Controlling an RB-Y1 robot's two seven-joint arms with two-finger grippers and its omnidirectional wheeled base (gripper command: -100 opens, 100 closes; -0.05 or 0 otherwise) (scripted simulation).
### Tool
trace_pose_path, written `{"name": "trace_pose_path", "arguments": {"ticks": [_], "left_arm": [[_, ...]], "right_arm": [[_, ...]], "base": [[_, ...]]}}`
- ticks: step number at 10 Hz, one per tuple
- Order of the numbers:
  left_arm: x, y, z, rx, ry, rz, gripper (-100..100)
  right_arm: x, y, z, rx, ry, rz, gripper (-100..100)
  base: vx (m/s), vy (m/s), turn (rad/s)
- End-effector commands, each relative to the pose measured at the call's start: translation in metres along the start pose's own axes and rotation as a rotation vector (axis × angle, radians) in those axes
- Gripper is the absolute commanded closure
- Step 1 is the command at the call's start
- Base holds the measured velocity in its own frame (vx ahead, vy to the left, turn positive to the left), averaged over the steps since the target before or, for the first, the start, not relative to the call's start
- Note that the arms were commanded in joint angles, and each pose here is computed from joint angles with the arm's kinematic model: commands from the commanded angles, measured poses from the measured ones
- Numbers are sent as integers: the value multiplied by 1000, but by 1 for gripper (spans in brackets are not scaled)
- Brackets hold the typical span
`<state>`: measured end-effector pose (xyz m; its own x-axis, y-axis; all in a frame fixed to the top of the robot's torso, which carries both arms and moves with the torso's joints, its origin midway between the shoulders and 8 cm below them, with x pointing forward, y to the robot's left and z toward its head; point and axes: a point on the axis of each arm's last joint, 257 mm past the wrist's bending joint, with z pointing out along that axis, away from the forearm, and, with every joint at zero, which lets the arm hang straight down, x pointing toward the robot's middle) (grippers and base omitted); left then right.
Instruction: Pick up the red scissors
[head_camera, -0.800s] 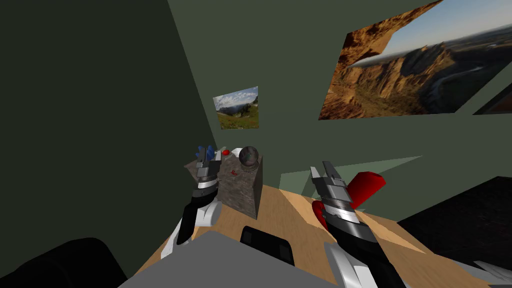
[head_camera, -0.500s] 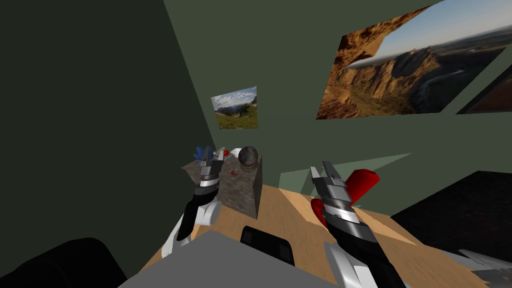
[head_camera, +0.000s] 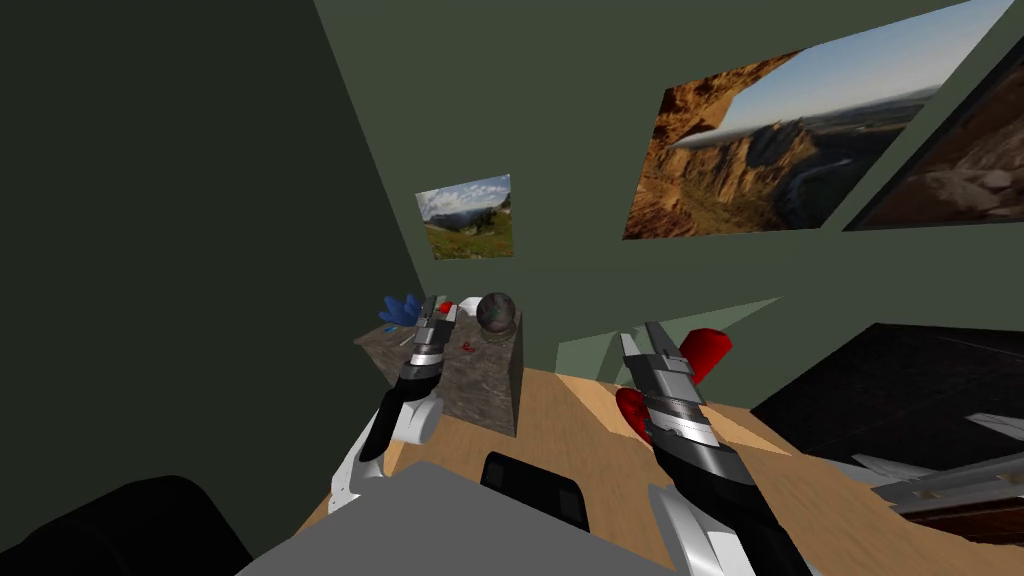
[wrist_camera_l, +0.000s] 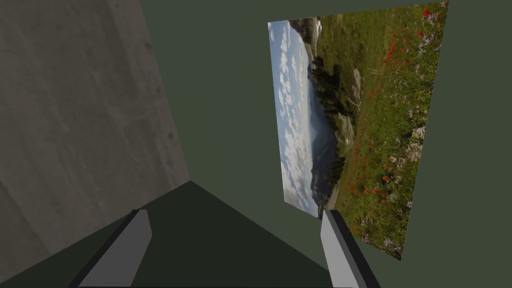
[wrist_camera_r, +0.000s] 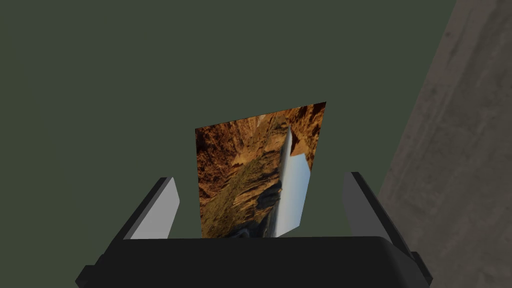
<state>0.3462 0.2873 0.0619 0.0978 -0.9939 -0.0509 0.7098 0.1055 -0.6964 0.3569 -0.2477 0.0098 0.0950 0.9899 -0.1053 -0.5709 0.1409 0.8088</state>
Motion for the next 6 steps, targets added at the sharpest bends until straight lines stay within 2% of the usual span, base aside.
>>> {"name": "trace_pose_path", "arguments": {"ticks": [1,3,6], "left_arm": [[3,8,3,-25,5,-13,-100],[5,32,6,-92,18,-67,-100],[7,55,7,-168,22,-97,-100]], "right_arm": [[0,0,0,0,0,0,0],[0,0,0,0,0,0,0],[0,0,0,0,0,0,0]], "base": [[-12,49,-70],[-41,82,-155],[-37,81,-98]]}}
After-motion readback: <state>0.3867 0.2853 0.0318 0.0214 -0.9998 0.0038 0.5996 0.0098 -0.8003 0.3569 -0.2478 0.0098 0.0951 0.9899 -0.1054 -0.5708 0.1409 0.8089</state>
